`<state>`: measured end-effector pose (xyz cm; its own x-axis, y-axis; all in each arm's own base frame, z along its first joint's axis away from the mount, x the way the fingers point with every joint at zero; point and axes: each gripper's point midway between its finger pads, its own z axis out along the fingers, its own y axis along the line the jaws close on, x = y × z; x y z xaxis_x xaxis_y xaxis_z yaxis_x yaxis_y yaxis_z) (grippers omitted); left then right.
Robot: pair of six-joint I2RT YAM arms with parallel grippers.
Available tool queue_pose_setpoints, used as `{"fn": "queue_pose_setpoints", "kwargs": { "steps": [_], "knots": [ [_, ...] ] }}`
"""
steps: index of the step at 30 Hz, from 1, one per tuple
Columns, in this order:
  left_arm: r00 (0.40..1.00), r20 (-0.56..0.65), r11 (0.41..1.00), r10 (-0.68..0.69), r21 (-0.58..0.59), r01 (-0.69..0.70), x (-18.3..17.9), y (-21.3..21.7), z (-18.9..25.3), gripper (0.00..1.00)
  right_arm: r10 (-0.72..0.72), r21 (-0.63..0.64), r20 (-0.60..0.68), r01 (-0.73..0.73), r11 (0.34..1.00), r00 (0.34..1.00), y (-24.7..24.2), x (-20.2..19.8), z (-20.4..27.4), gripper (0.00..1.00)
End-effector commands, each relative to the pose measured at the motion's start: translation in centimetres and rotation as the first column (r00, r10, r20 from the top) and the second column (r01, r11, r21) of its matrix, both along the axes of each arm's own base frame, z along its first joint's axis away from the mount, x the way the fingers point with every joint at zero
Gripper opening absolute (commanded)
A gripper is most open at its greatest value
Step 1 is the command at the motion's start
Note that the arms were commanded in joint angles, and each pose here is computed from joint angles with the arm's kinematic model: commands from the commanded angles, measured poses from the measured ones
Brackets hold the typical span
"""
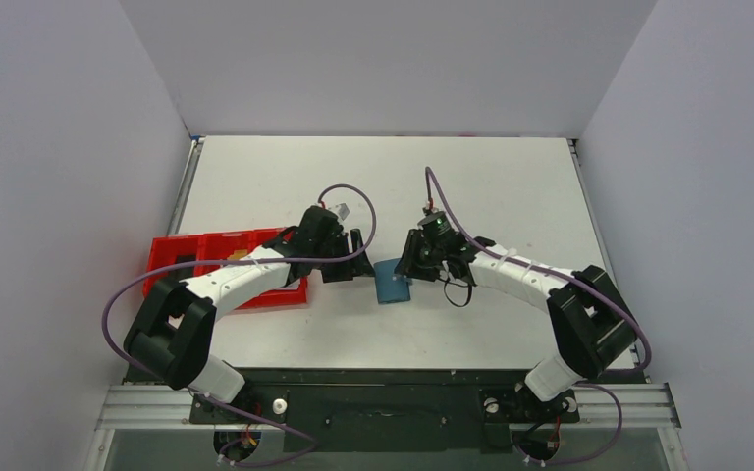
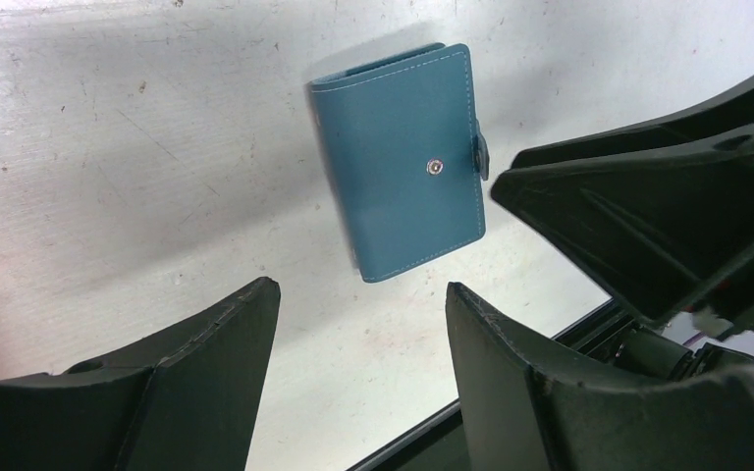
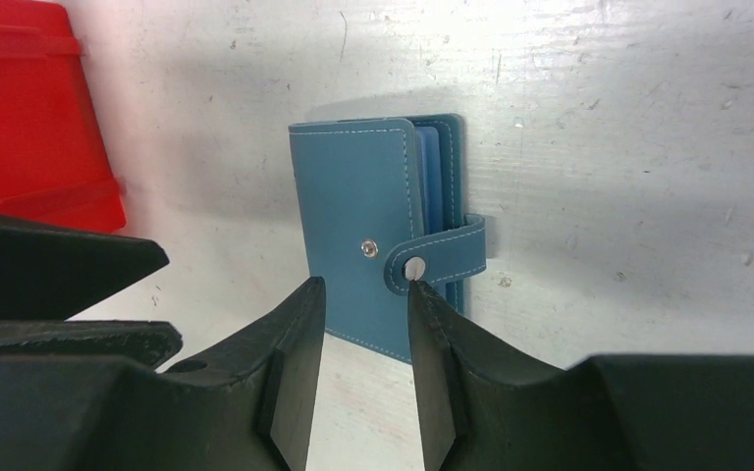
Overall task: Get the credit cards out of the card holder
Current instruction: Close the card holder at the center of the board, then reset both arms
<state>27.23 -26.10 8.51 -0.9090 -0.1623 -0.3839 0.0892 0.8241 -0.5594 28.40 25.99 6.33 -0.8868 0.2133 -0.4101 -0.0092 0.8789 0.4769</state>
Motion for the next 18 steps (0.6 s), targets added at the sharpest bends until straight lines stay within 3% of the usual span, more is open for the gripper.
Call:
{"fn": "queue_pose_setpoints", "kwargs": {
  "steps": [1,8,18],
  "knots": [
    [0.997,0.077,0.999,-0.029,-0.014,0.03,1.0,-0.7,2.7,0.61,-0.03,0.04,0.126,0.025,0.999,0.992,-0.4,2.1,5.2,0.35],
    [0.982,0.186,0.999,-0.04,0.009,0.039,2.3,-0.2,7.6,0.61,-0.092,0.061,0.245,0.08,0.995,0.965,-3.1,2.7,10.6,0.47],
    [0.942,0.333,0.995,0.048,0.071,-0.076,3.6,3.5,13.2,0.61,-0.251,0.09,0.462,0.236,0.968,0.851,-9.0,1.7,17.7,0.54]
  ]
}}
